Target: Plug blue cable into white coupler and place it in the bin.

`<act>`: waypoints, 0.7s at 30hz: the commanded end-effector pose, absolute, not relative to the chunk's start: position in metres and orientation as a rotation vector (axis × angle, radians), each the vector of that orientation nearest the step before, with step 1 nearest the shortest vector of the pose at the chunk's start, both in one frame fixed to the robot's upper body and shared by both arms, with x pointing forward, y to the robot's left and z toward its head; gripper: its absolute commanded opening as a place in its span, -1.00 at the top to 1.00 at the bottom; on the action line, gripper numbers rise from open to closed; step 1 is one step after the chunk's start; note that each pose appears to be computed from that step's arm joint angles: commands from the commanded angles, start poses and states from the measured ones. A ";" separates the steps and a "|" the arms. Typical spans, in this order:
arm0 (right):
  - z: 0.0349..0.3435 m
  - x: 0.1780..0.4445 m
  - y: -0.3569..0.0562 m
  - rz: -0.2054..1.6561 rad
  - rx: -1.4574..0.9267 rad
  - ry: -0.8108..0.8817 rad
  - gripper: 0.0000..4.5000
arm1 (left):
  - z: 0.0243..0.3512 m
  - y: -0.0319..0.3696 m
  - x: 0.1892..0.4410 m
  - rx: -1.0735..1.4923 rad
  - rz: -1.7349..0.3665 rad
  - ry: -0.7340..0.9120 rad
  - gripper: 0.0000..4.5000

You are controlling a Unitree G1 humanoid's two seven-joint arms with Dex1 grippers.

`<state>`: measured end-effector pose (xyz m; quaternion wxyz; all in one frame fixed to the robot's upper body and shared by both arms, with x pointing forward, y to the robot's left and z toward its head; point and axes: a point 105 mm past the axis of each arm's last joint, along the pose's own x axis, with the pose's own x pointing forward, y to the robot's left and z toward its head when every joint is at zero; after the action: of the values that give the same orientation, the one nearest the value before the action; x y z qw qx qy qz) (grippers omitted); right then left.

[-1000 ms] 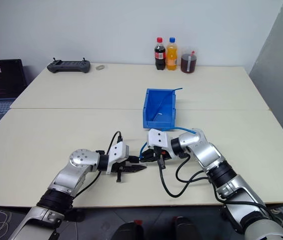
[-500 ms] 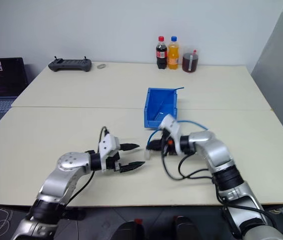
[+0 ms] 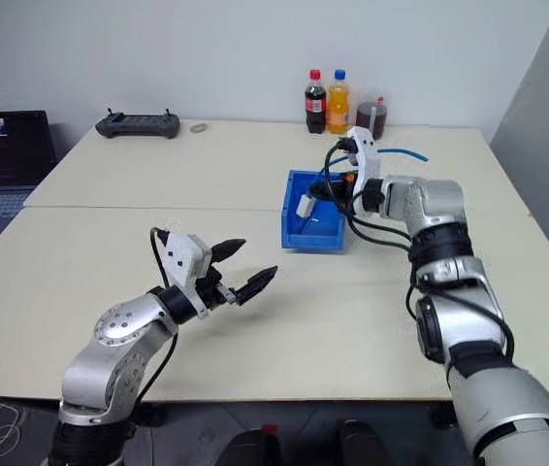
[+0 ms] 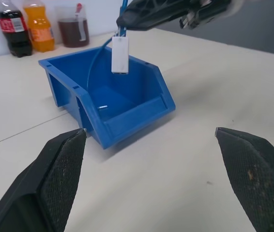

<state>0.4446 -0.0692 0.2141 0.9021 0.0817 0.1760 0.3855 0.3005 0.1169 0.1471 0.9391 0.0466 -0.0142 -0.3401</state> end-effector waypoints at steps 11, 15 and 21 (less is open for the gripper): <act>0.224 0.465 -0.078 0.688 0.063 0.287 -0.44 | 0.149 0.117 0.293 0.115 -0.672 -0.052 -1.00; 0.233 0.465 -0.085 0.691 0.040 0.267 -0.83 | 0.151 0.112 0.294 0.106 -0.673 -0.056 -1.00; 0.236 0.456 -0.110 0.715 -0.030 0.262 -0.83 | 0.146 0.114 0.293 0.065 -0.658 -0.014 -1.00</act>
<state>0.4611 -0.1037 0.2214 0.9296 0.0064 0.1498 0.3366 0.2965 0.1171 0.1369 0.9467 0.0396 0.0073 -0.3197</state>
